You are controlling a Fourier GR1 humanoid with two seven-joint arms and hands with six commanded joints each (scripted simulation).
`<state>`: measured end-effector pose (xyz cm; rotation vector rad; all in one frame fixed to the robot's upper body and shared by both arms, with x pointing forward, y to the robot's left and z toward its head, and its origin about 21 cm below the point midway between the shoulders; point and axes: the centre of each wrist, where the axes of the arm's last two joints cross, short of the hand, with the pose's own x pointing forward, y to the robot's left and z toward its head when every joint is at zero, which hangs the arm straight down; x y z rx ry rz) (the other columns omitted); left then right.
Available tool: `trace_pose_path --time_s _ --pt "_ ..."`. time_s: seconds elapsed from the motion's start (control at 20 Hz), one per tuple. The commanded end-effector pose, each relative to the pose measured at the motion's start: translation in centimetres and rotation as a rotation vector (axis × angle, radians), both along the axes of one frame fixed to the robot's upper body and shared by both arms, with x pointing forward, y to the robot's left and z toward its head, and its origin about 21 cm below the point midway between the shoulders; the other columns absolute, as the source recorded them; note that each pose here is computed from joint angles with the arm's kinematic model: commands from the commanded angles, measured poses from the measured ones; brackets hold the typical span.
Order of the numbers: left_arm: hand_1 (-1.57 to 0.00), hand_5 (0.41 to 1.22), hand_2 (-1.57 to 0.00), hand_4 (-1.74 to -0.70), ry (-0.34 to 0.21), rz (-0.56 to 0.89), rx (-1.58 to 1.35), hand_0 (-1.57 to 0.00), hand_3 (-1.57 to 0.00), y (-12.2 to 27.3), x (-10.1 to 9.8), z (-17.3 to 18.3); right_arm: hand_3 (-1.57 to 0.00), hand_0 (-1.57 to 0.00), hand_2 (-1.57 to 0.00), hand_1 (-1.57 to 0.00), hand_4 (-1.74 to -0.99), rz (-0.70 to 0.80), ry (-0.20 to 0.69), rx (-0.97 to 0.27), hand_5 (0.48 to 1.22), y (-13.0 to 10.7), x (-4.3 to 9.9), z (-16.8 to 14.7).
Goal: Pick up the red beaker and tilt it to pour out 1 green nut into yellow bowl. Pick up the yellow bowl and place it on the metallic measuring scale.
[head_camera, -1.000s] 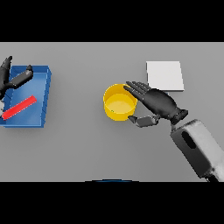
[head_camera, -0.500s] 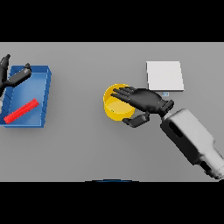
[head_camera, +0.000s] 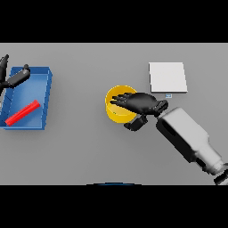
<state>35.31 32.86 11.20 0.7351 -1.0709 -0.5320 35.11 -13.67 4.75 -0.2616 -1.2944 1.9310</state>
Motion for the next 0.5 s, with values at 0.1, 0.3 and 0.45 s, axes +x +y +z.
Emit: trace_pose_path --time_s 0.1,0.3,0.45 --pt "0.00 0.732 0.00 -0.79 0.003 -0.010 -0.002 0.00 0.00 0.0 0.0 0.0 0.00 0.00 0.00 0.00 -1.304 0.025 0.007 -0.049 0.703 0.6 0.0 0.0" --pt "0.00 0.725 0.00 -0.79 -0.005 -0.013 0.003 0.00 0.00 -0.4 0.0 0.0 -0.09 -0.02 -0.07 -0.04 -1.339 0.018 0.014 -0.076 0.784 1.3 -0.1 -0.2" --pt "0.00 0.723 0.00 -0.79 -0.012 -0.014 -0.003 0.00 0.00 -0.3 0.0 -0.1 -0.36 -0.51 -0.39 -0.44 -1.425 0.038 0.005 -0.099 0.964 1.5 0.0 -0.2"
